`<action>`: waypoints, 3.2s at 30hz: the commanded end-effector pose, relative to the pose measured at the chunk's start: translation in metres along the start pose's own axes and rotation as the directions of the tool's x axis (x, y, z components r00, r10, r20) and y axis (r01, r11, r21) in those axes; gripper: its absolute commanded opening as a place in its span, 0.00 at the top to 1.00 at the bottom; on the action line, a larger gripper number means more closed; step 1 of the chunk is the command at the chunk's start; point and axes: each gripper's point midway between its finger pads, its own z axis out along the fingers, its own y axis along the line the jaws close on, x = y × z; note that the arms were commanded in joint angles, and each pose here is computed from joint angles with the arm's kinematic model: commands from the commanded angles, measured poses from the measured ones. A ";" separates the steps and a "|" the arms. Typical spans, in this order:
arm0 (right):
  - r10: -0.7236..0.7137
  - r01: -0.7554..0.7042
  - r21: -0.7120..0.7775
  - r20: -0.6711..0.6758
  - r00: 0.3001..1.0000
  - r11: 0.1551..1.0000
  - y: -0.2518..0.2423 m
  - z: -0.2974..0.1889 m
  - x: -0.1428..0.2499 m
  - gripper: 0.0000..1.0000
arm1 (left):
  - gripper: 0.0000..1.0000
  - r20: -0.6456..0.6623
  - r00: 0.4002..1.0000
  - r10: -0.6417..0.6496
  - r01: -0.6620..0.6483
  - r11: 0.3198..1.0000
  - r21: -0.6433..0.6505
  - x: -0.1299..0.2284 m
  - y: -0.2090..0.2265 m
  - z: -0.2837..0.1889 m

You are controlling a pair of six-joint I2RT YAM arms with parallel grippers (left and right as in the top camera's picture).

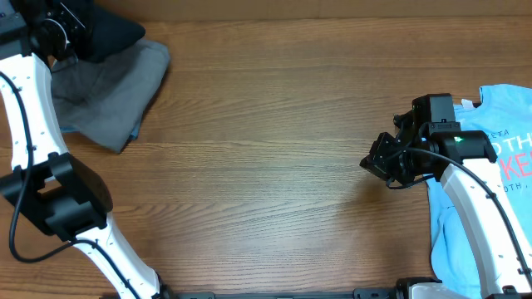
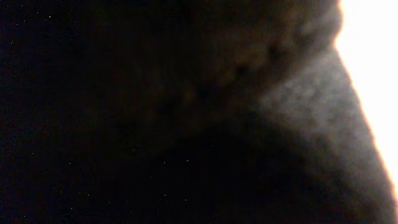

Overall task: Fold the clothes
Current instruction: 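Carry the black shirt with the left gripper onto the grey stack, then release the black shirt on the stack and open the left gripper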

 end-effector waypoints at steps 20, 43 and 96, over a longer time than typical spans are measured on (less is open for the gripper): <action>0.009 -0.009 -0.015 0.005 1.000 1.000 0.006 -0.004 0.000 0.96 | 0.52 -0.193 0.966 -0.171 0.117 0.958 -0.261 0.054 0.088 0.000; 0.004 -0.004 -0.021 0.014 1.000 1.000 0.007 -0.004 -0.002 0.95 | 0.96 -0.260 0.965 0.027 -0.134 0.905 -0.403 0.056 0.107 -0.061; -0.412 0.680 -0.132 0.707 0.575 0.722 0.108 -0.262 0.093 0.00 | 0.00 0.147 0.748 0.647 -0.643 0.762 -0.082 0.185 -0.151 -0.427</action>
